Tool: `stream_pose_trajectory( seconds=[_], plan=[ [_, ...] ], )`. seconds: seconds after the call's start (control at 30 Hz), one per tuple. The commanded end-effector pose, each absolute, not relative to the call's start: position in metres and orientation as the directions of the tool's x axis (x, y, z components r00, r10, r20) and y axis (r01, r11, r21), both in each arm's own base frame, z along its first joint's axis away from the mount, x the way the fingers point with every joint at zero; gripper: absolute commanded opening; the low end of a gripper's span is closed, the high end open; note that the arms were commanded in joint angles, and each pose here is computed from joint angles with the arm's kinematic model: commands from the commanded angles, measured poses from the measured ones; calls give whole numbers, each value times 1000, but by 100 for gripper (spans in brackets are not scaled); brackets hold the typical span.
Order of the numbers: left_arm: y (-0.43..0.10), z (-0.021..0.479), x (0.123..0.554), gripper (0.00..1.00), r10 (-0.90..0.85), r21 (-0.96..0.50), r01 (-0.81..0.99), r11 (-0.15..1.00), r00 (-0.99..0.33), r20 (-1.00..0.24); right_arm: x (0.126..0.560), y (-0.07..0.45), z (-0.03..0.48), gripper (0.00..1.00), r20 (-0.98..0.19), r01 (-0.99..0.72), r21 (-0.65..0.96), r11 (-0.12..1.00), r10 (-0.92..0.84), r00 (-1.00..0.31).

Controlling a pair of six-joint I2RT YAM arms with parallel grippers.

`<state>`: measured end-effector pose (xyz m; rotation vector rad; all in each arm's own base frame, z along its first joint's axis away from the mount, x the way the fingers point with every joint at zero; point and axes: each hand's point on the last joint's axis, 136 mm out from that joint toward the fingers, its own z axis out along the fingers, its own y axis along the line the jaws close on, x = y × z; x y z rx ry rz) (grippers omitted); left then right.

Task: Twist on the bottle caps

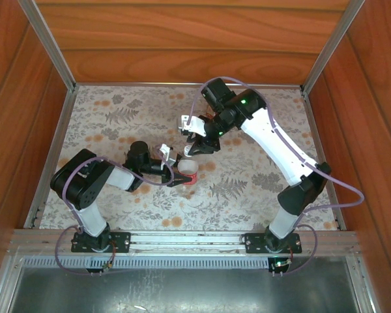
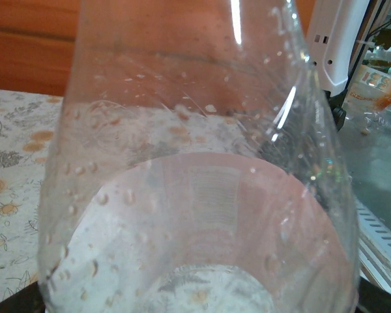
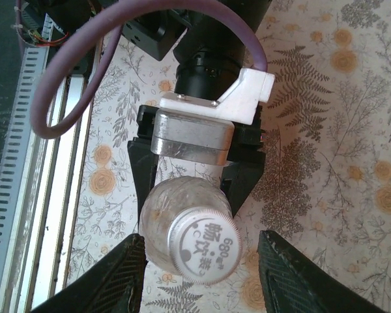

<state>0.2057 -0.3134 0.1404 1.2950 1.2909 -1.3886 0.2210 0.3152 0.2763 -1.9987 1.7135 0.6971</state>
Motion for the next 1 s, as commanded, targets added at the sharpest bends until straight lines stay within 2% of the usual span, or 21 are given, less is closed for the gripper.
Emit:
stream_pose_trajectory(
  seconds=[0.0, 0.13, 0.33, 0.67, 0.77, 0.97],
  plan=[
    [-307, 122, 198, 65, 128, -228, 962, -149, -210, -969, 219, 316, 278, 50, -628, -984, 30, -175, -769, 117],
    [-307, 121, 198, 64, 130, -230, 962, -148, -212, -969, 221, 317, 274, 48, -620, -984, 44, -174, -777, 110],
    [-307, 121, 198, 64, 132, -234, 961, -146, -215, -968, 220, 317, 273, 37, -618, -983, 55, -174, -780, 104],
    [-307, 121, 199, 64, 132, -235, 961, -144, -217, -967, 217, 313, 267, 31, -595, -982, 95, -160, -801, 73],
    [-307, 121, 201, 64, 132, -233, 963, -133, -216, -967, 218, 313, 268, 31, -590, -986, 106, -127, -806, 41],
    [-308, 122, 211, 64, 128, -220, 973, -75, -209, -969, 229, 308, 259, 27, -567, -990, 129, 57, -815, -121]
  ],
)
